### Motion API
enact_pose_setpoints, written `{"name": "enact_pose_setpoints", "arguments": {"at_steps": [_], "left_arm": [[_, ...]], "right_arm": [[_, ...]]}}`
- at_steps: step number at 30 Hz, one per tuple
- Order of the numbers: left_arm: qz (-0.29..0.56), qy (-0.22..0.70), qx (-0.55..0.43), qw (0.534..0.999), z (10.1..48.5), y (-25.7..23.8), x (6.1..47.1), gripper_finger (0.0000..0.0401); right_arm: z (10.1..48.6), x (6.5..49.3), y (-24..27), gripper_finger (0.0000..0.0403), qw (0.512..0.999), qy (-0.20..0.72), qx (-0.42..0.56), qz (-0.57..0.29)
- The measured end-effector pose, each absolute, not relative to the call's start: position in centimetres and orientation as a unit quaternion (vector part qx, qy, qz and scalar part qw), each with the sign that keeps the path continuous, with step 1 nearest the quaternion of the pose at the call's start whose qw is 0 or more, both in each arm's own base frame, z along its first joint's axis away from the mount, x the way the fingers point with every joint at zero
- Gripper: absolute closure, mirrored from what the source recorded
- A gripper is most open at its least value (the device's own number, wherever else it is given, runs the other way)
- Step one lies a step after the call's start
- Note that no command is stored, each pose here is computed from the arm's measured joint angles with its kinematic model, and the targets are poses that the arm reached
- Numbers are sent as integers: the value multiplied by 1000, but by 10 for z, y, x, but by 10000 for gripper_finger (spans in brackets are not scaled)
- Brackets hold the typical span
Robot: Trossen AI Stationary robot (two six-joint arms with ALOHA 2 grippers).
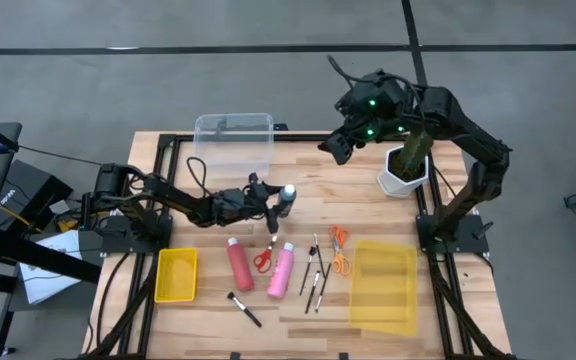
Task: Pick & Place Paint Supplies
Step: Put the black paint bottle into the transparent bin
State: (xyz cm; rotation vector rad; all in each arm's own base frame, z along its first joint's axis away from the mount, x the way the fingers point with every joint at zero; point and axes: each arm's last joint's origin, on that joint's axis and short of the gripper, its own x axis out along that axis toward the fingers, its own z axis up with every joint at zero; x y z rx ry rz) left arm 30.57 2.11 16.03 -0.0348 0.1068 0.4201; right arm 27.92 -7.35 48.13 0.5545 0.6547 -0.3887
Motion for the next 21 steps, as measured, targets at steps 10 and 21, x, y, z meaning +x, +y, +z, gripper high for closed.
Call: {"name": "enact_pose_setpoints", "arguments": {"at_steps": [10,21], "left_arm": [[177,32,-22,983,132,20,311,198],[170,53,-22,984,133,19,310,167]], "right_arm": [[481,280,-73,180,883,307,288,-208],[484,283,-74,180,887,282,300,-207]]}}
